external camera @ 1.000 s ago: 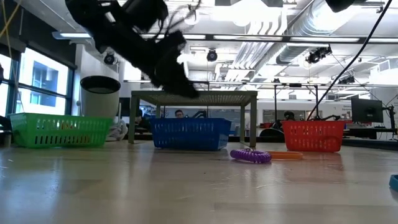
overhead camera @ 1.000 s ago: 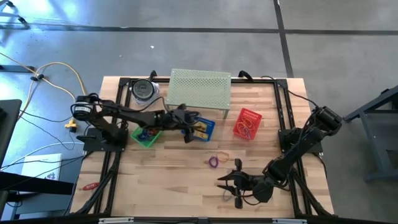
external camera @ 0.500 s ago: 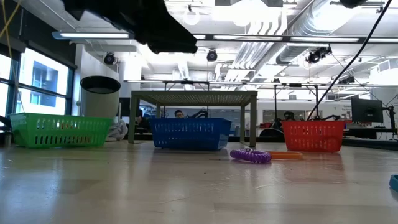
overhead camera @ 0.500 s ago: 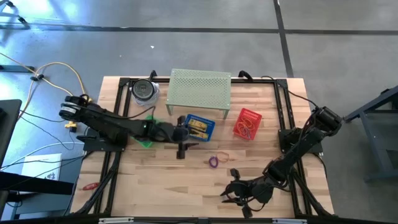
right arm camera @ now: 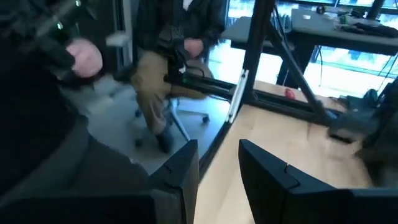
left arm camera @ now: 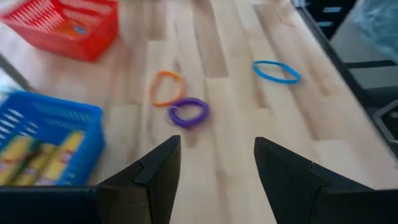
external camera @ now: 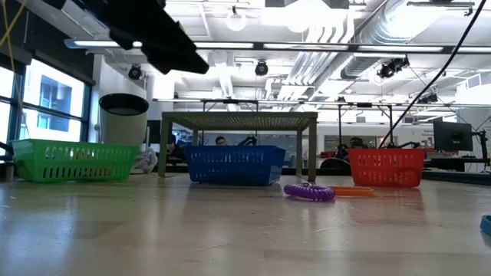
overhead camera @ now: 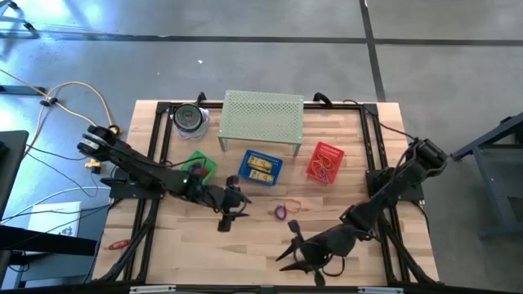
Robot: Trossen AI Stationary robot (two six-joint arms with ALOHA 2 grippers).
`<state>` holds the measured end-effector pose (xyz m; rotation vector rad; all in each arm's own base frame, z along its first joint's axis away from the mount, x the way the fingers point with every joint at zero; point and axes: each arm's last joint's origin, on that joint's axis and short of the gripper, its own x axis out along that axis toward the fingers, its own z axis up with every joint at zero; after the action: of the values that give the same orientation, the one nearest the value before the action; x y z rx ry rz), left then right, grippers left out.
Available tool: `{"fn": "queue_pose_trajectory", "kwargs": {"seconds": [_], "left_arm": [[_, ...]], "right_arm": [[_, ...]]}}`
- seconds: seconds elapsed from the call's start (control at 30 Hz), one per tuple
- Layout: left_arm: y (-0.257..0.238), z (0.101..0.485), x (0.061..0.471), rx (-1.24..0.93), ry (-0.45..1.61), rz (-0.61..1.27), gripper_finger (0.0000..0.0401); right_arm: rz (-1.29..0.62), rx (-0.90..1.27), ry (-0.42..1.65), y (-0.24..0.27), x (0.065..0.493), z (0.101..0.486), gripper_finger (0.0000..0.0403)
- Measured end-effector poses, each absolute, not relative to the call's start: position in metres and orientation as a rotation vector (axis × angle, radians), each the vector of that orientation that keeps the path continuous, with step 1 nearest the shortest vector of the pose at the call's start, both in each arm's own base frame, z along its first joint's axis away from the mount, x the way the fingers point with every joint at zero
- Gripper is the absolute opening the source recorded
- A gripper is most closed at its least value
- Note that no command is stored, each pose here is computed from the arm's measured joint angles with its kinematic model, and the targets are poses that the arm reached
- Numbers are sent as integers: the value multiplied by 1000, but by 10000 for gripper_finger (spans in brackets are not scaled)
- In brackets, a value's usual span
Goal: Pick & Place Office Desk Supplies
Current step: Put the orange rubber band into the red bin
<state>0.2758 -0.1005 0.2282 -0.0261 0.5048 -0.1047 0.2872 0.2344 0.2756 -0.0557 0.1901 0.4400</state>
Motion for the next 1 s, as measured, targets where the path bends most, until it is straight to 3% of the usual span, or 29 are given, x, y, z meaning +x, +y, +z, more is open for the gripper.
{"fn": "queue_pose_trajectory", "kwargs": {"seconds": [0.13, 0.3, 0.67, 1.0], "left_arm": [[-108, 224, 274, -92, 545, -162, 199], [-116, 223, 272, -156, 558, -196, 199], [-124, 209, 280, -225, 575, -190, 199], [-128, 196, 288, -225, 577, -207, 199]], "right_arm": [[392, -186, 300, 242, 289, 311, 103], [218, -138, 419, 234, 291, 322, 103], [14, 125, 693, 191, 304, 300, 103], [55, 188, 898, 180, 300, 289, 103]]}}
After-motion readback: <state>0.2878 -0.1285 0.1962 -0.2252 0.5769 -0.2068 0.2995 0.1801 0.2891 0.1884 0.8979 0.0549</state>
